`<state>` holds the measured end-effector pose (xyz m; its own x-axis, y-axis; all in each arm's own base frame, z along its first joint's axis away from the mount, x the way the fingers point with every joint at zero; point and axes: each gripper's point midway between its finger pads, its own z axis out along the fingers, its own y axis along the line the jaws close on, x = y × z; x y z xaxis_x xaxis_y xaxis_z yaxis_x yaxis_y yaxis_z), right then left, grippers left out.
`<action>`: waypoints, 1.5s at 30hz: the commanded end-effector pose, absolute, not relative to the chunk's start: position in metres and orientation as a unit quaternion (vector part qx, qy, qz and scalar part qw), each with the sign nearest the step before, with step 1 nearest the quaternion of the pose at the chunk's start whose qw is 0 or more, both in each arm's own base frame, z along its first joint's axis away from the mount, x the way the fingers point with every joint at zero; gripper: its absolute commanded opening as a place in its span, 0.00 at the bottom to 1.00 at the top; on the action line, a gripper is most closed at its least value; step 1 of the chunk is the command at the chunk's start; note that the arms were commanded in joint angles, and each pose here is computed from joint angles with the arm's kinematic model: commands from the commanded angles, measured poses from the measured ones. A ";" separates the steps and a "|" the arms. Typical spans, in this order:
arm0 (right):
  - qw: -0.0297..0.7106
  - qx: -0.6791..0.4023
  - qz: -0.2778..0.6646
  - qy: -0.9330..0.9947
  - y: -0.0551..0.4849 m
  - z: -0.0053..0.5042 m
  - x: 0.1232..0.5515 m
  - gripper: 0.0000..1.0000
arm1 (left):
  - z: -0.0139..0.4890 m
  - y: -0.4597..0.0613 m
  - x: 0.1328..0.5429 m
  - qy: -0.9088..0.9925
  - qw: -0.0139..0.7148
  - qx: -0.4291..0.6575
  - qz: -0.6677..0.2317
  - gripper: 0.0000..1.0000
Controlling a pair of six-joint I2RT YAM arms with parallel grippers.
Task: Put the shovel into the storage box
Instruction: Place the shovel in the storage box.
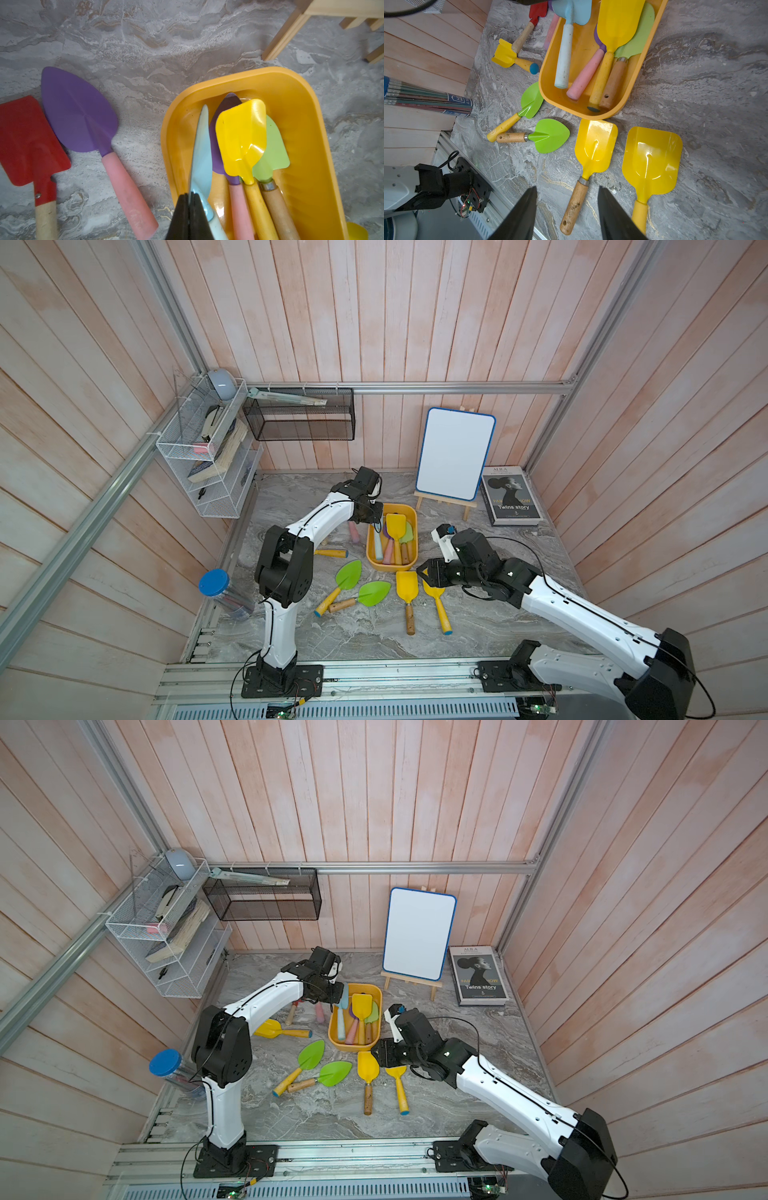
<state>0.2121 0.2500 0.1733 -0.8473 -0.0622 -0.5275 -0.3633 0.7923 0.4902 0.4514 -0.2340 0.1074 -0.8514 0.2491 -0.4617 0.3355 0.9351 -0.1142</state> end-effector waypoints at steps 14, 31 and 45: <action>0.240 -0.124 0.288 0.919 0.251 0.160 0.212 0.52 | 0.090 -0.252 0.455 0.954 0.211 0.163 -0.139 0.00; 0.236 -0.123 0.289 0.920 0.252 0.158 0.211 0.52 | 0.065 -0.261 0.449 0.954 0.188 0.164 -0.166 0.00; 0.233 -0.127 0.288 0.920 0.253 0.157 0.212 0.53 | 0.047 -0.258 0.448 0.960 0.173 0.152 -0.157 0.23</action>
